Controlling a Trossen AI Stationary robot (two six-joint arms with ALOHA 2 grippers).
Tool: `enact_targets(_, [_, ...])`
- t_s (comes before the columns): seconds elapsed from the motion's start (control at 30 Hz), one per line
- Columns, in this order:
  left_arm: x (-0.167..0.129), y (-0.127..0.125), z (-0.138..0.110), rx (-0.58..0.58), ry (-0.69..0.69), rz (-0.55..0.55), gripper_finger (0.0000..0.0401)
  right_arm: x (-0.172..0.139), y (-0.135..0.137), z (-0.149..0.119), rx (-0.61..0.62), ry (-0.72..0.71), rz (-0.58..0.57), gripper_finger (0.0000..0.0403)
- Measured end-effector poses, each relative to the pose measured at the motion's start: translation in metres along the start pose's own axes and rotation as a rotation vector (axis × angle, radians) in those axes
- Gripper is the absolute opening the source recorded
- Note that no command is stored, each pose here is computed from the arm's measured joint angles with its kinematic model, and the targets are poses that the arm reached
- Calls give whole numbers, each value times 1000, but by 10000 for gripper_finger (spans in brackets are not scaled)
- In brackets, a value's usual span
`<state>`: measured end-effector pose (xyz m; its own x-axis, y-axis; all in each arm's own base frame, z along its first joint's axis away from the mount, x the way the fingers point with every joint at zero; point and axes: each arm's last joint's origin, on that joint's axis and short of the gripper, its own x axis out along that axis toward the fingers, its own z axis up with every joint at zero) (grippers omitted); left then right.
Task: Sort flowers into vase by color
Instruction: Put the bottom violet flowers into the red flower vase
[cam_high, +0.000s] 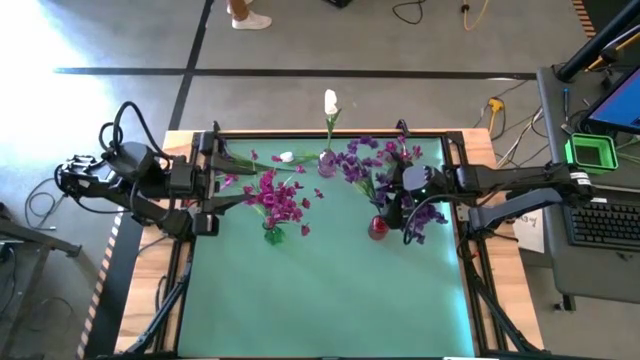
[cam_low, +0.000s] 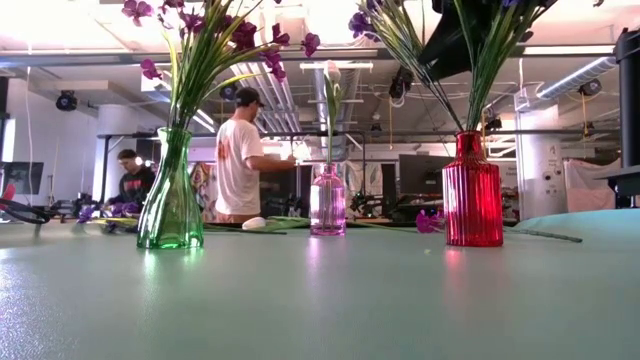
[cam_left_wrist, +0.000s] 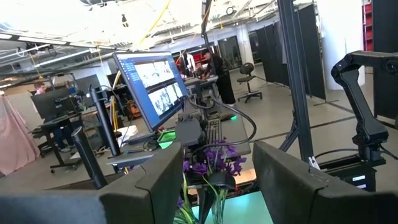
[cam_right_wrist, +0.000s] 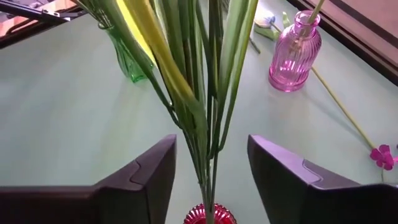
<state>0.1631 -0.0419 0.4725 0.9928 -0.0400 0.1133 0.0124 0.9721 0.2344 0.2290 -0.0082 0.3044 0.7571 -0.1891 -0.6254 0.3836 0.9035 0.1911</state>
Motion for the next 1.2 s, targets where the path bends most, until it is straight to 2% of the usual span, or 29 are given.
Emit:
enact_targets(0.2, [0, 0, 0, 0, 0, 0, 181, -2, 1, 3, -2, -13, 2, 202])
enact_targets(0.33, [0, 0, 0, 0, 0, 0, 181, -3, 1, 4, -8, -17, 3, 182])
enact_targets(0.47, [0, 0, 0, 0, -1, 0, 181, -5, 2, 9, -5, -33, 10, 133])
enact_targets(0.67, [0, 0, 0, 0, -1, 0, 181, -9, 4, 13, -3, -49, 16, 36])
enact_targets(0.73, [0, 0, 0, 0, -1, 0, 181, -9, 3, 13, -4, -46, 15, 17])
enact_targets(1.2, [0, 0, 0, 0, 0, 0, 181, -15, 0, 3, -45, 42, 22, 13])
